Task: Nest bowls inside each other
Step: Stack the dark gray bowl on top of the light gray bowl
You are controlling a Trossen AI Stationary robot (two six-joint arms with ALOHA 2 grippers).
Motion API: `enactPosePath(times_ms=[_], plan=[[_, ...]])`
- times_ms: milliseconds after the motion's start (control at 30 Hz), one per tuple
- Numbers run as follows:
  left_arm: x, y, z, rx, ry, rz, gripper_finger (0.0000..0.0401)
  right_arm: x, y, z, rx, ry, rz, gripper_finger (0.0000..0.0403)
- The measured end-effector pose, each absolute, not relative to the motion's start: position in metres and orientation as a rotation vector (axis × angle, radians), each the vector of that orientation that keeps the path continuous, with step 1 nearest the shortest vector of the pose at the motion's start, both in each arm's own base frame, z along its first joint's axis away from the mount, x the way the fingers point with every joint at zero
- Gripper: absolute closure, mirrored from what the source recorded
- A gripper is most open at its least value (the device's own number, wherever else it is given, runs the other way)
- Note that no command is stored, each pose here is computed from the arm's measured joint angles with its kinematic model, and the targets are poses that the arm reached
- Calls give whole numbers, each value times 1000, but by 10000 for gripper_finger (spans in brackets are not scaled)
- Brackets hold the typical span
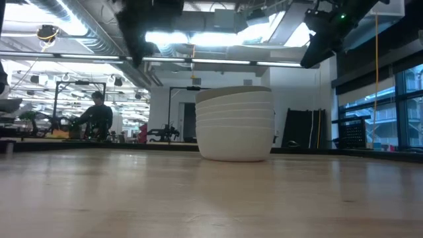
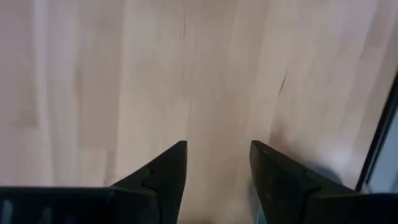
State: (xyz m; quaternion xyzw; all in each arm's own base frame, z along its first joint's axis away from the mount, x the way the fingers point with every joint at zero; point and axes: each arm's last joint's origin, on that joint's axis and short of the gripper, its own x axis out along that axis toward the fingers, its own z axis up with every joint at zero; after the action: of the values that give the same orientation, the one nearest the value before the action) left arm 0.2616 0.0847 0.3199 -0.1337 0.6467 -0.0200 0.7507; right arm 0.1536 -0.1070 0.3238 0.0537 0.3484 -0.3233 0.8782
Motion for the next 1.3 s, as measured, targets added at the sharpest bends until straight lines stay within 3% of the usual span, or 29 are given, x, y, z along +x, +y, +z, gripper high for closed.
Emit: enactPosePath(times_ms=[267, 500, 700, 967, 1300], plan=[[227, 73, 270, -383, 1520, -15, 235, 156, -109, 323, 112, 725, -674, 210], [186, 56, 280, -468, 1340, 131, 236, 159, -111, 328, 90, 666, -679, 210], [157, 35, 280, -526, 1313, 227, 236, 160, -111, 328, 89, 656, -680, 210], [137, 5, 254, -502, 1388, 158, 236, 160, -111, 328, 92, 657, -681, 210], [148, -27, 241, -355, 1377, -39, 236, 159, -111, 328, 93, 659, -680, 210]])
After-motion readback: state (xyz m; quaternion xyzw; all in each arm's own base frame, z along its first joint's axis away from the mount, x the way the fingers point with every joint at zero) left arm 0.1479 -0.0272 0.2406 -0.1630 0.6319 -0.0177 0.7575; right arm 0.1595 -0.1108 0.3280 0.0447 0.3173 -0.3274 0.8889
